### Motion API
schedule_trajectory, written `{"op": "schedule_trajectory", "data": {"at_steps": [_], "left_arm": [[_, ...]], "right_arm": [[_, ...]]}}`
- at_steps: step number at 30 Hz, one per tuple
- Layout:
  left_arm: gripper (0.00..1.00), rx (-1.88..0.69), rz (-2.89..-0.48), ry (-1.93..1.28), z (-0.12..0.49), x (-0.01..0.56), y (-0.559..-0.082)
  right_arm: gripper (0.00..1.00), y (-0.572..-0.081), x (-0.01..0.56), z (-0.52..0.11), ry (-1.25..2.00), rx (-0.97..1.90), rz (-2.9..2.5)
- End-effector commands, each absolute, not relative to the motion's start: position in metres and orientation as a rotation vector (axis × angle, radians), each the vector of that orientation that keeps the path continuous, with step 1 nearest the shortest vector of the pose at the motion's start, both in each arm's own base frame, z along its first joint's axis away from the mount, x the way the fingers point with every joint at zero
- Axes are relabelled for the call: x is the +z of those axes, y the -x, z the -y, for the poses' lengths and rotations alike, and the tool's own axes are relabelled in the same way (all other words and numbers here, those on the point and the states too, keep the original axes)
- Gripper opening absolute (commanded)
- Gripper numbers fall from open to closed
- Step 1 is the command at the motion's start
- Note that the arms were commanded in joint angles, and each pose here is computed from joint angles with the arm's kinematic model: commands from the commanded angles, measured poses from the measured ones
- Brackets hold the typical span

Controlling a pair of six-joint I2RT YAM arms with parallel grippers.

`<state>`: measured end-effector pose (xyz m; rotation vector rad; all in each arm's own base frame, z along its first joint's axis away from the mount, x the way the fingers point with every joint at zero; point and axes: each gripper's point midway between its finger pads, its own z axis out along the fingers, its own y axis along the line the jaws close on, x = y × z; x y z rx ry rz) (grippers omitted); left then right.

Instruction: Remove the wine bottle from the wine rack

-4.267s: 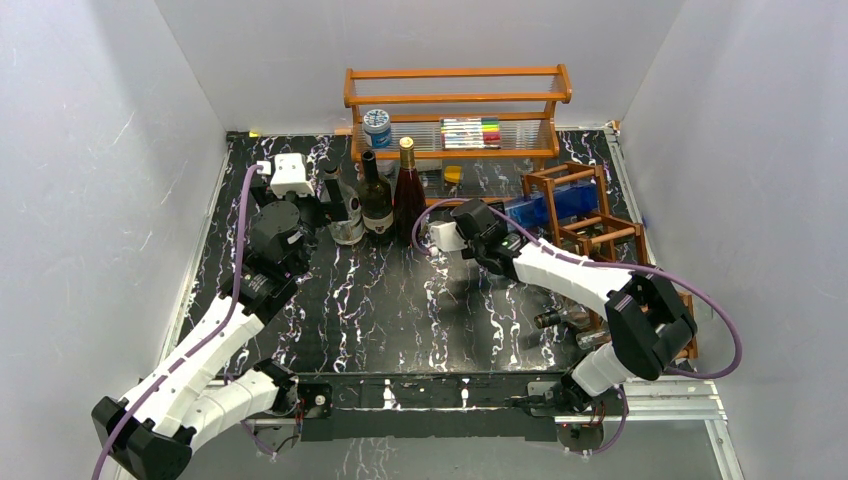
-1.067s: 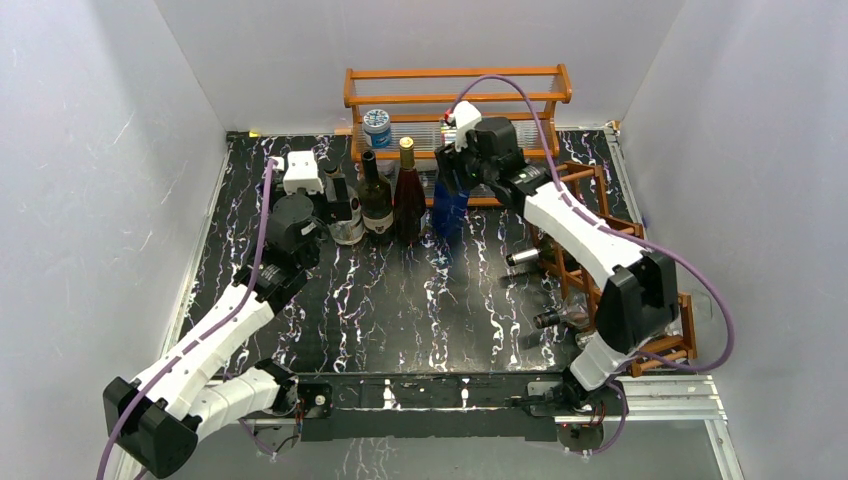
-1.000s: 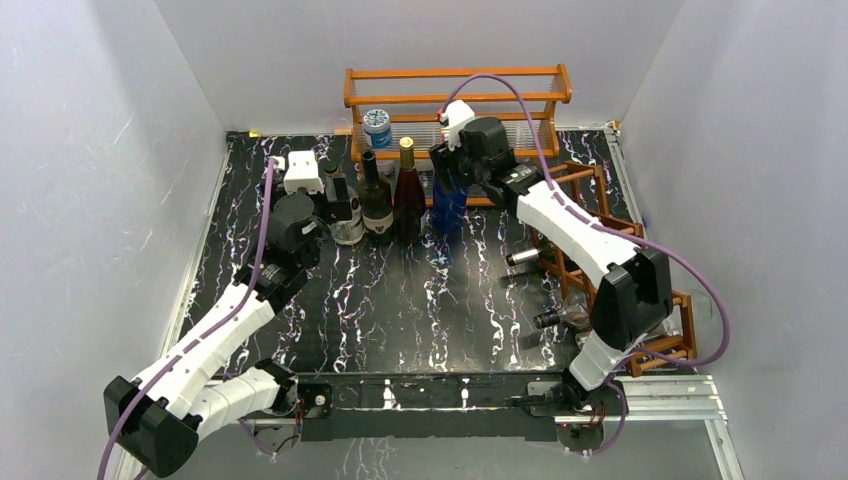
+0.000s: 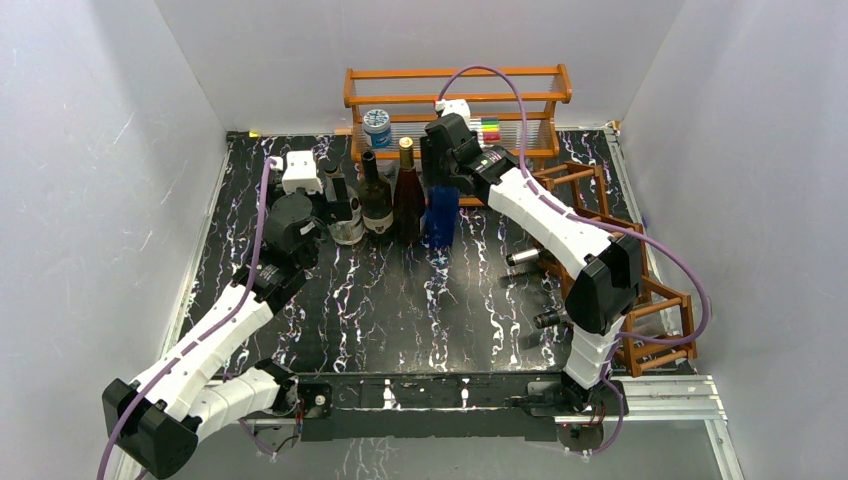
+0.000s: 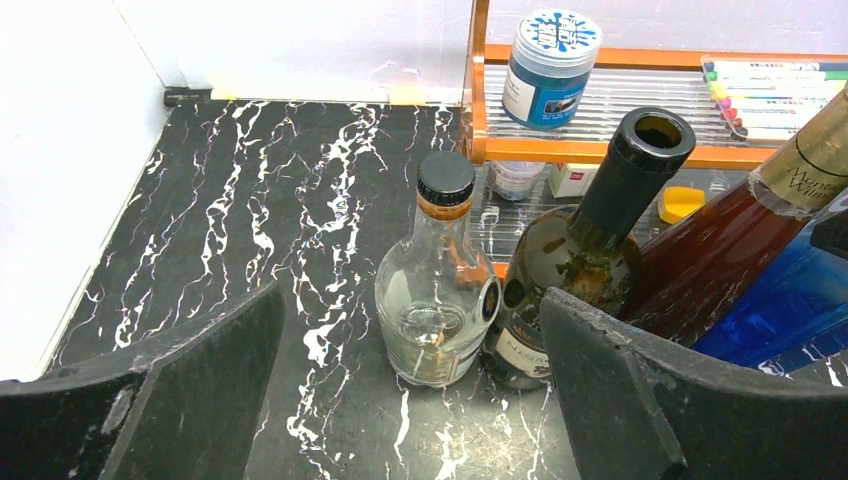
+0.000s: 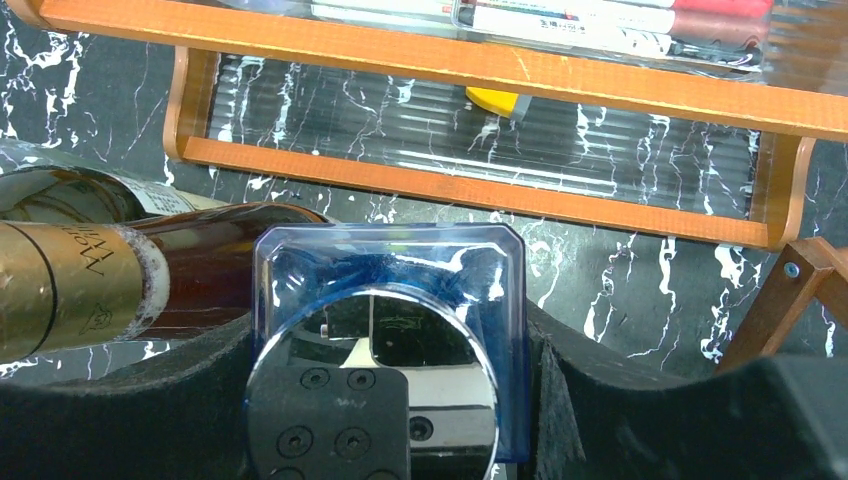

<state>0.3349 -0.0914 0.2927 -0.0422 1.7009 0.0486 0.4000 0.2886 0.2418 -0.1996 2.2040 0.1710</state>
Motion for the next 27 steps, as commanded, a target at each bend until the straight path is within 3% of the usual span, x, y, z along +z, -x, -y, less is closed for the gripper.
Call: {"op": "schedule_trajectory", "data": {"at_steps": [1, 6, 7, 19, 27], "left_arm": [[0.98, 0.025, -1.639, 0.082, 0.087, 0.317, -0.333], [0.98, 0.011, -1.632, 0.083, 0.088, 0.319, -0.331], [0.98, 0.011, -1.633, 0.083, 0.088, 0.319, -0.332], [0.98, 0.005, -1.636, 0.084, 0.089, 0.317, -0.331], [0.98, -0.002, -1.649, 0.082, 0.091, 0.312, -0.333]], "right_arm": [[0.71, -0.404, 0.292, -0.308, 0.141, 0.312, -2.075], [0.97, -0.398, 0.313, -0.299, 0.192, 0.299, -2.027], [0.98, -0.394, 0.326, -0.294, 0.195, 0.307, -2.006], [0.98, -0.329, 0.353, -0.21, 0.287, 0.135, -1.997], [0.95, -0.287, 0.299, -0.127, 0.144, -0.088, -2.145]]}}
